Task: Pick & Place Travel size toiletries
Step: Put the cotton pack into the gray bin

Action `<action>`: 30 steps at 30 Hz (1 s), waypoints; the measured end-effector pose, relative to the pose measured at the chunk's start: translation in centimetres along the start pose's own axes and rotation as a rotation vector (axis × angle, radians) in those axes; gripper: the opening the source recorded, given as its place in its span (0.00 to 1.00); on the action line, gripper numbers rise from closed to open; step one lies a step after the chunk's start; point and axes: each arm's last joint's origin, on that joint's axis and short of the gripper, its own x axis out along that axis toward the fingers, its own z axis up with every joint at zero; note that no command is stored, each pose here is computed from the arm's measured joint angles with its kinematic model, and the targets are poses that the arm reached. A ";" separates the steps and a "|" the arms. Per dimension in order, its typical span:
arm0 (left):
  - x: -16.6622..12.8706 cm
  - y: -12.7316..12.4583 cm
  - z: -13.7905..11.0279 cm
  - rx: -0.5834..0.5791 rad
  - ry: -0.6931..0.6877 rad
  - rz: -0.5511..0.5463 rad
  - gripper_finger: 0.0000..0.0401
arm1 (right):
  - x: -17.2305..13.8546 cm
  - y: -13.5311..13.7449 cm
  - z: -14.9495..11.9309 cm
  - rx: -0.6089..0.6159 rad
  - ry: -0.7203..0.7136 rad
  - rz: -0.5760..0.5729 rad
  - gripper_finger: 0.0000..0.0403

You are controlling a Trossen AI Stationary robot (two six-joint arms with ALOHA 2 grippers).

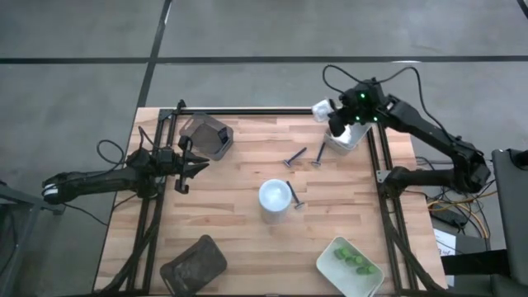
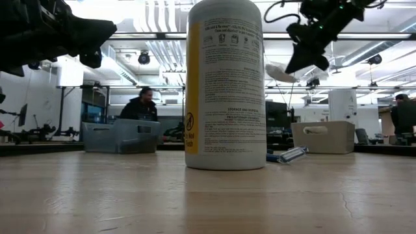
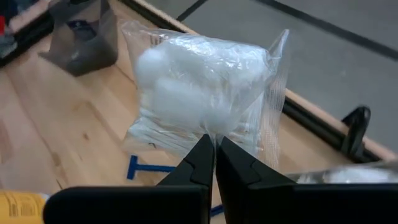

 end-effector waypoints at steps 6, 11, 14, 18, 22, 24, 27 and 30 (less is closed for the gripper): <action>0.0 0.0 0.0 0.000 0.000 0.000 0.16 | -0.1 -0.9 -2.0 0.074 0.001 -0.026 0.02; 0.0 0.0 0.0 0.000 0.000 0.000 0.16 | -0.3 -1.8 -2.9 0.119 -0.015 -0.111 0.02; 0.0 0.0 0.0 0.000 0.000 0.000 0.16 | -0.4 -2.4 -3.2 0.192 -0.025 -0.157 0.02; 0.0 0.0 0.0 0.000 0.000 0.000 0.16 | -0.4 -3.7 -3.4 0.315 -0.042 -0.237 0.02; 0.0 0.0 0.0 0.000 0.000 0.000 0.16 | -0.4 -4.8 -3.8 0.395 -0.052 -0.298 0.02; 0.0 0.0 0.0 0.000 0.000 0.000 0.16 | -0.4 -5.2 -4.0 0.413 -0.051 -0.315 0.02; 0.0 0.0 0.0 0.000 0.000 0.000 0.16 | -0.3 -5.8 -4.3 0.429 -0.044 -0.336 0.02; 0.0 0.0 0.0 0.000 0.000 0.000 0.16 | -0.3 -5.9 -4.3 0.429 -0.047 -0.337 0.02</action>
